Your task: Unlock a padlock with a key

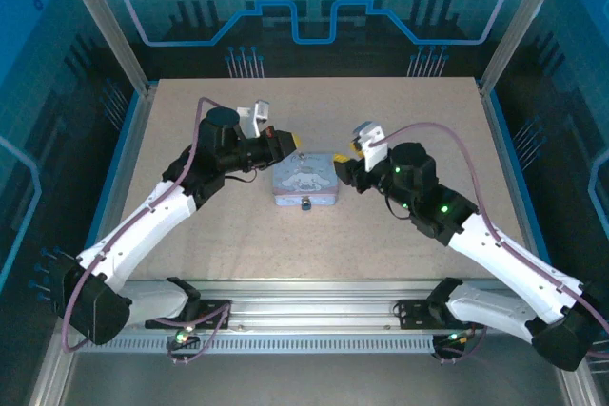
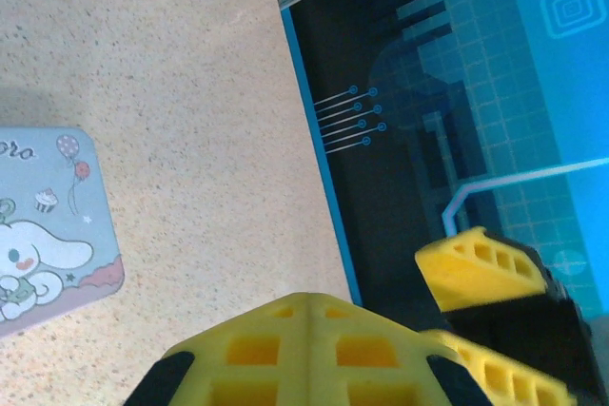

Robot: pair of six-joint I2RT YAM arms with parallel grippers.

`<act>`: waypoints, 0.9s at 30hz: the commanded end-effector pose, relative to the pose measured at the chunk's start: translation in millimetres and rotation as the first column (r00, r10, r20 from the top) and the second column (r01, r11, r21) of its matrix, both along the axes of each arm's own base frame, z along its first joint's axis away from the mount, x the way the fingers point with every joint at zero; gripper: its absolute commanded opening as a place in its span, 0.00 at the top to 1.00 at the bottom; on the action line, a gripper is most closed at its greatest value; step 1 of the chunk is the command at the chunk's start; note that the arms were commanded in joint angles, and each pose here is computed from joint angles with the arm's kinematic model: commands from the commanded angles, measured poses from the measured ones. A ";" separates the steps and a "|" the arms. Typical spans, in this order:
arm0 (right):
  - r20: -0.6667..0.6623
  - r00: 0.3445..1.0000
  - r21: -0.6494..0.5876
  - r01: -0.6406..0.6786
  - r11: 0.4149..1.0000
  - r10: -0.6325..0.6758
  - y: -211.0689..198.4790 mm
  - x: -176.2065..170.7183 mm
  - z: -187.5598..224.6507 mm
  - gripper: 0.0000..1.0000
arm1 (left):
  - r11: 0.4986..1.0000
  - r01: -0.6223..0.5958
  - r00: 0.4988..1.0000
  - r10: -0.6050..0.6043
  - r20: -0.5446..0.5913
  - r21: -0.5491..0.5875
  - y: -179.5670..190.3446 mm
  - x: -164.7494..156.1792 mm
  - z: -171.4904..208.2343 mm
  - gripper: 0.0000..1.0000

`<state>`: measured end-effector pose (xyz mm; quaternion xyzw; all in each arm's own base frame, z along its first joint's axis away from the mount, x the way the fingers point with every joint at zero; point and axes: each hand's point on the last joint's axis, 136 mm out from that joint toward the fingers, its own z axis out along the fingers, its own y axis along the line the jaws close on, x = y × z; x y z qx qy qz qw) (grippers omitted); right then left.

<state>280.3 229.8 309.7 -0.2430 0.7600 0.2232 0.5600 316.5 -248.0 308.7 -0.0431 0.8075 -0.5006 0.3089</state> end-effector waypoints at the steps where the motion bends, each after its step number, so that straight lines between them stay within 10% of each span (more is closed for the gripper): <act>1: -0.242 0.959 0.277 -0.074 0.958 0.144 16.4 -16.0 0.4 0.53 | 0.999 -0.015 0.990 0.009 0.139 0.042 -3.4 8.7 16.8 1.00; 15: -0.279 0.879 0.718 -0.076 0.691 0.386 37.3 -3.9 28.4 0.54 | 0.998 0.016 0.960 0.002 0.282 -0.063 -29.8 -1.1 33.3 1.00; 27: -0.299 0.851 0.799 -0.024 0.600 0.432 42.1 2.1 28.5 0.57 | 0.992 0.011 0.952 0.029 0.306 -0.127 -30.9 -5.3 40.7 1.00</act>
